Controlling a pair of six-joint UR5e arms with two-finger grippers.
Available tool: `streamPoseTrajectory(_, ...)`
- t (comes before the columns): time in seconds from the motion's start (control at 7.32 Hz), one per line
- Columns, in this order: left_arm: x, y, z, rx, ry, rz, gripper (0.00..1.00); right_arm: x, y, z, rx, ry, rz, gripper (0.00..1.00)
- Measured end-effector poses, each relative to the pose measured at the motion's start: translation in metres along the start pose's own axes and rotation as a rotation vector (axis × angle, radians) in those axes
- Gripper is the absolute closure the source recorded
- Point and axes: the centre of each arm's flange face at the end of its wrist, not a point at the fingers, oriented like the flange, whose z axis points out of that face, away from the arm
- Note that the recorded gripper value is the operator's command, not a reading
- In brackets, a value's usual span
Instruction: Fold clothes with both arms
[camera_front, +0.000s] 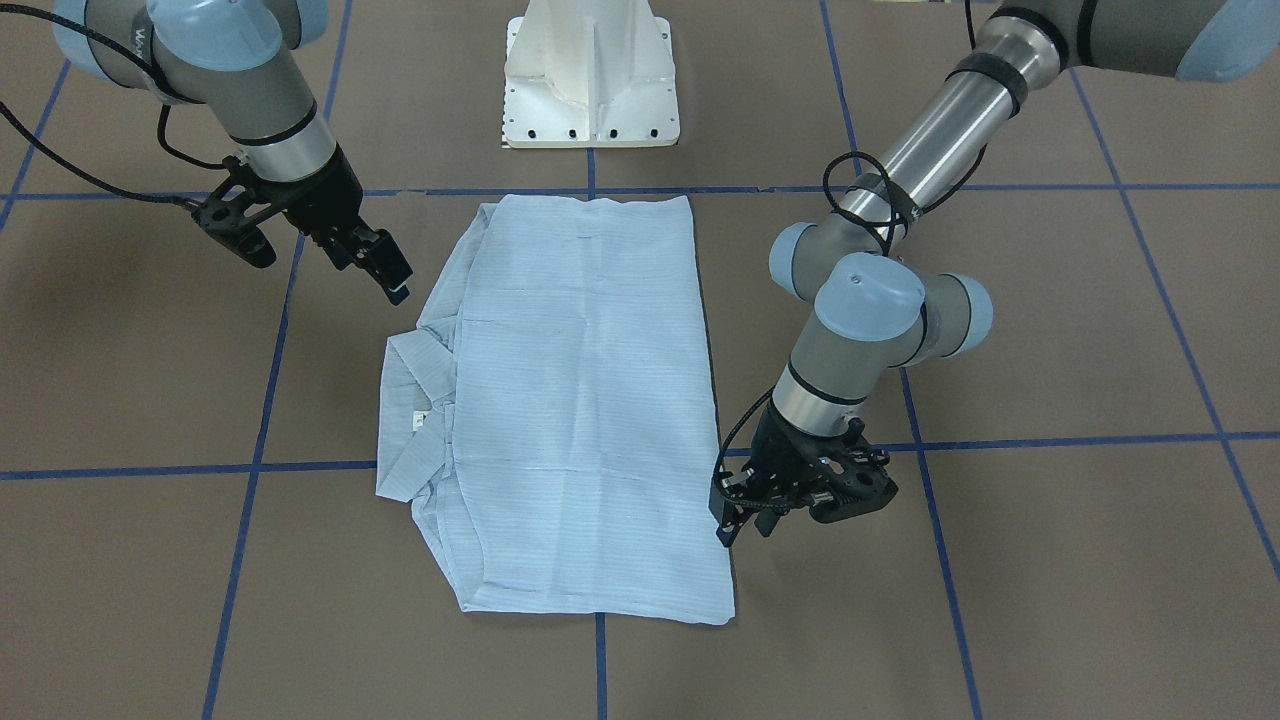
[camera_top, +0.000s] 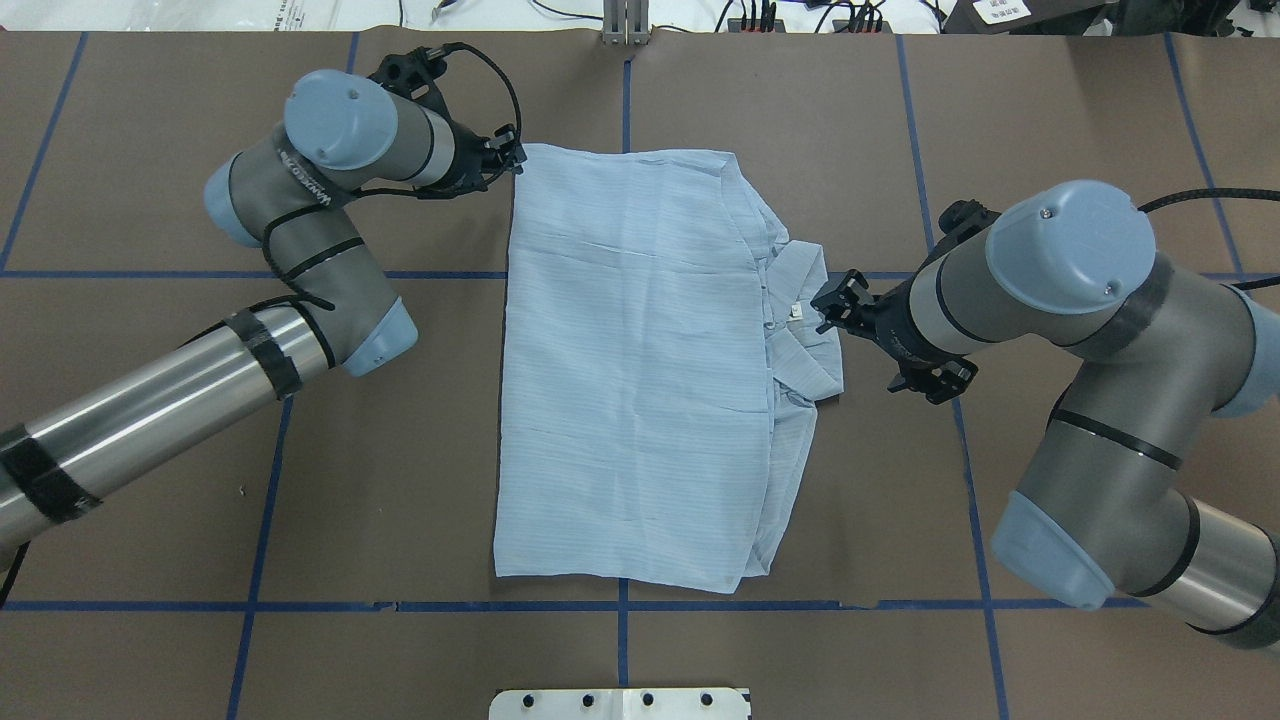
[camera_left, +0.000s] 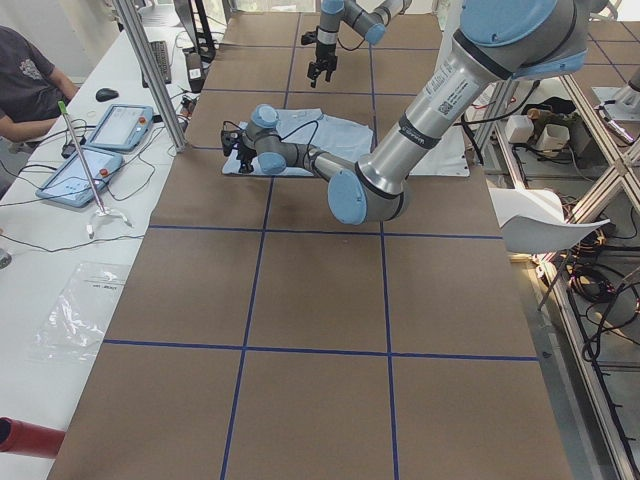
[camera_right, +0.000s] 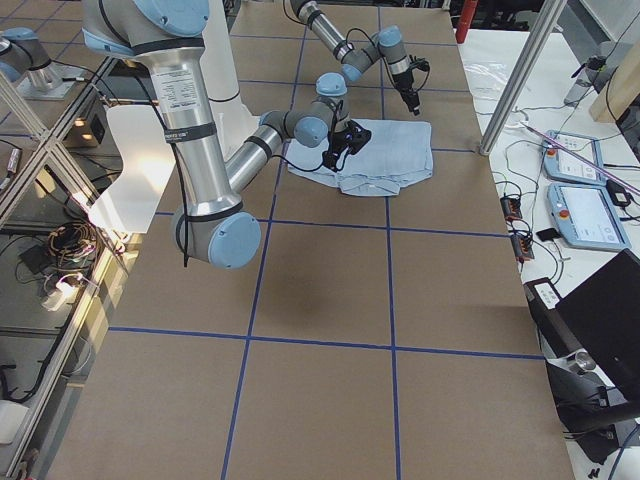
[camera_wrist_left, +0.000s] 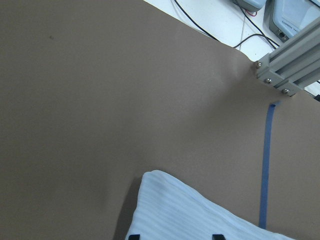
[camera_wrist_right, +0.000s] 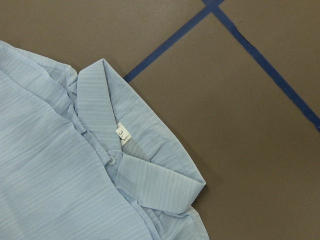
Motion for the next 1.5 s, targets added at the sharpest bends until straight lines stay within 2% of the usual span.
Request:
streamPoseTrajectory(0.27, -0.017, 0.016, -0.041, -0.044, 0.035, 0.006, 0.43, -0.002, 0.021, 0.005, 0.019, -0.011, -0.025, 0.0)
streamPoseTrajectory(0.96, -0.081, 0.059, -0.169, -0.09, 0.038, 0.012, 0.43, -0.007, 0.089, 0.022, 0.005, -0.028, 0.053, 0.0)
streamPoseTrajectory(1.23, -0.108, 0.075, -0.208, -0.135, 0.046, 0.02, 0.42, -0.007, 0.115, 0.029, 0.018, -0.04, 0.122, 0.0)
streamPoseTrajectory(1.5, -0.114, 0.08, -0.221, -0.145, 0.05, 0.027, 0.41, -0.001, 0.144, 0.038, 0.037, -0.049, 0.217, 0.0)
